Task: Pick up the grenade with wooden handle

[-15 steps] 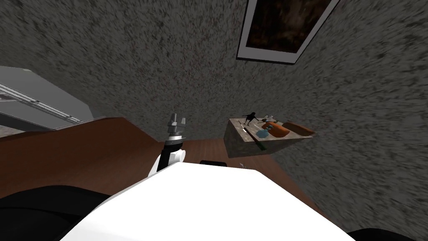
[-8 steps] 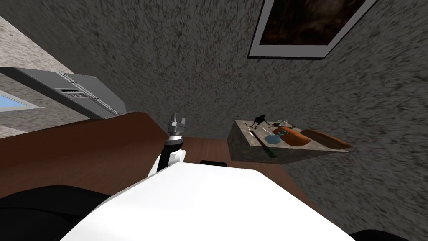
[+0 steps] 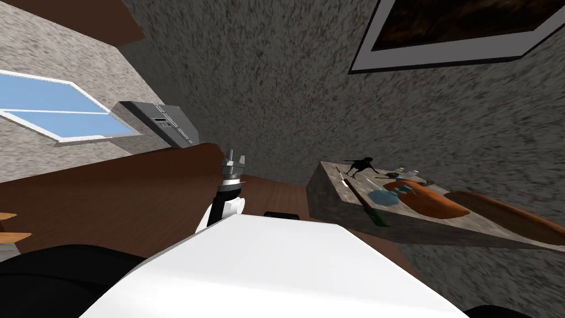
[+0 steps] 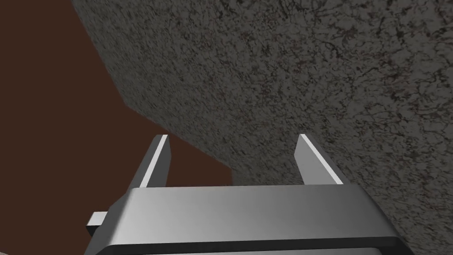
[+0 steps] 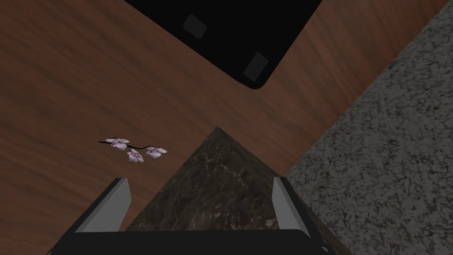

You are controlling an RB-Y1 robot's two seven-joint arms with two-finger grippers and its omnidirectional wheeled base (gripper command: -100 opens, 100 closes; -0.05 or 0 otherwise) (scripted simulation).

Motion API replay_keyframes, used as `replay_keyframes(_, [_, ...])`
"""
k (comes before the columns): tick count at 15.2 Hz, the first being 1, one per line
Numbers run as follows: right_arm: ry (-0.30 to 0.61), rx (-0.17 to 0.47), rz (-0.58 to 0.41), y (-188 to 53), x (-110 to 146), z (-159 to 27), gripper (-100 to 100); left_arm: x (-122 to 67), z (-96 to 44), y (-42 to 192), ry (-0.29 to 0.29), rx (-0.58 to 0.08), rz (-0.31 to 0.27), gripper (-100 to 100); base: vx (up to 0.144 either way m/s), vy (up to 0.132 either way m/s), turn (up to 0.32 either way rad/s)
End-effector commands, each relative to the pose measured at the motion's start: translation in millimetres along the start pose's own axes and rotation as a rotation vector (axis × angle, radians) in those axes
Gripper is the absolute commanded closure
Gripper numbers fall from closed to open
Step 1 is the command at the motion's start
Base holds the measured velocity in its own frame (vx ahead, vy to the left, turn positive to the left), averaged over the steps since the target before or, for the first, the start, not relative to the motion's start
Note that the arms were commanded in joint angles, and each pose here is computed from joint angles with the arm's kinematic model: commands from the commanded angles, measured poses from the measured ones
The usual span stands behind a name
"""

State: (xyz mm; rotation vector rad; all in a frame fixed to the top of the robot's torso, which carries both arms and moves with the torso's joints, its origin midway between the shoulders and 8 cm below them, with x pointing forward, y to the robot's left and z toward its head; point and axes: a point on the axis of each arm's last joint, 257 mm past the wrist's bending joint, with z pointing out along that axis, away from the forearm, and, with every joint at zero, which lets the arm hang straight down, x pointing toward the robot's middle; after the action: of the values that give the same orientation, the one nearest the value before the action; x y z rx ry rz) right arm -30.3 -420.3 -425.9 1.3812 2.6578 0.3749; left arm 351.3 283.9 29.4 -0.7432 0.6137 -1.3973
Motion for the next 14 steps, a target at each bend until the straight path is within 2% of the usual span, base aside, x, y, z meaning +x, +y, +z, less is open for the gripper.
replay_keyframes(1, [0.005, 0.044, -0.015, -16.3, -3.1, -9.3, -100, 0.0, 0.0, 0.0, 0.0, 0.0, 0.0, 0, -0.013, -0.004, 0.179])
replay_keyframes(2, [0.01, 0.127, -0.006, -47.4, -3.1, -19.9, -100, -0.1, 0.0, 0.0, 0.0, 0.0, 0.0, 0, -0.013, 0.004, 0.316])
replay_keyframes(4, [0.014, 0.14, -0.025, -50.4, -7.1, -23.6, -100, 0.0, 0.0, 0.0, 0.0, 0.0, 0.0, 0, -0.012, -0.001, 0.282])
replay_keyframes(5, [0.018, 0.222, -0.018, -80.2, -7.7, -36.9, -100, -0.1, 0.0, 0.0, 0.0, 0.0, 0.0, 0, -0.009, 0.002, 0.288])
replay_keyframes(6, [0.019, 0.232, -0.036, -81.3, -12.8, -39.8, -100, 0.0, 0.0, 0.0, 0.0, 0.0, 0.0, 0, -0.01, 0.001, 0.369])
replay_keyframes(7, [0.02, 0.307, -0.029, -108.0, -13.9, -53.7, -100, 0.0, 0.0, 0.0, 0.0, 0.0, 0.0, 0, -0.009, -0.001, 0.391])
replay_keyframes(8, [0.022, 0.318, -0.05, -108.7, -20.2, -57.1, -100, 0.0, 0.0, 0.0, 0.0, 0.0, 0.0, 0, -0.006, -0.004, 0.37])
replay_keyframes(9, [0.02, 0.387, -0.044, -132.2, -22.3, -71.4, -100, 0.0, 0.0, 0.0, 0.0, 0.0, 0.0, 0, -0.002, -0.006, 0.443])
replay_keyframes(10, [0.021, 0.398, -0.066, -132.5, -29.1, -74.9, -100, 0.0, 0.0, 0.0, 0.0, 0.0, 0.0, 0, 0.001, -0.012, 0.389])
replay_keyframes(12, [0.021, 0.398, -0.066, -132.5, -29.1, -74.9, -100, -0.1, -0.1, 0.0, 0.0, 0.0, 0.0, 0, 0.004, -0.013, 0.106])
replay_keyframes(13, [0.018, 0.471, -0.083, -152.7, -39.2, -92.5, -100, -0.1, -0.1, 0.0, 0.0, 0.0, 0.0, 0, 0.005, 0.0, 0.281])
replay_keyframes(14, [0.018, 0.471, -0.083, -152.7, -39.2, -92.5, -100, 0.0, 0.0, 0.0, 0.0, 0.0, 0.0, 0, 0.005, -0.007, 0.336])
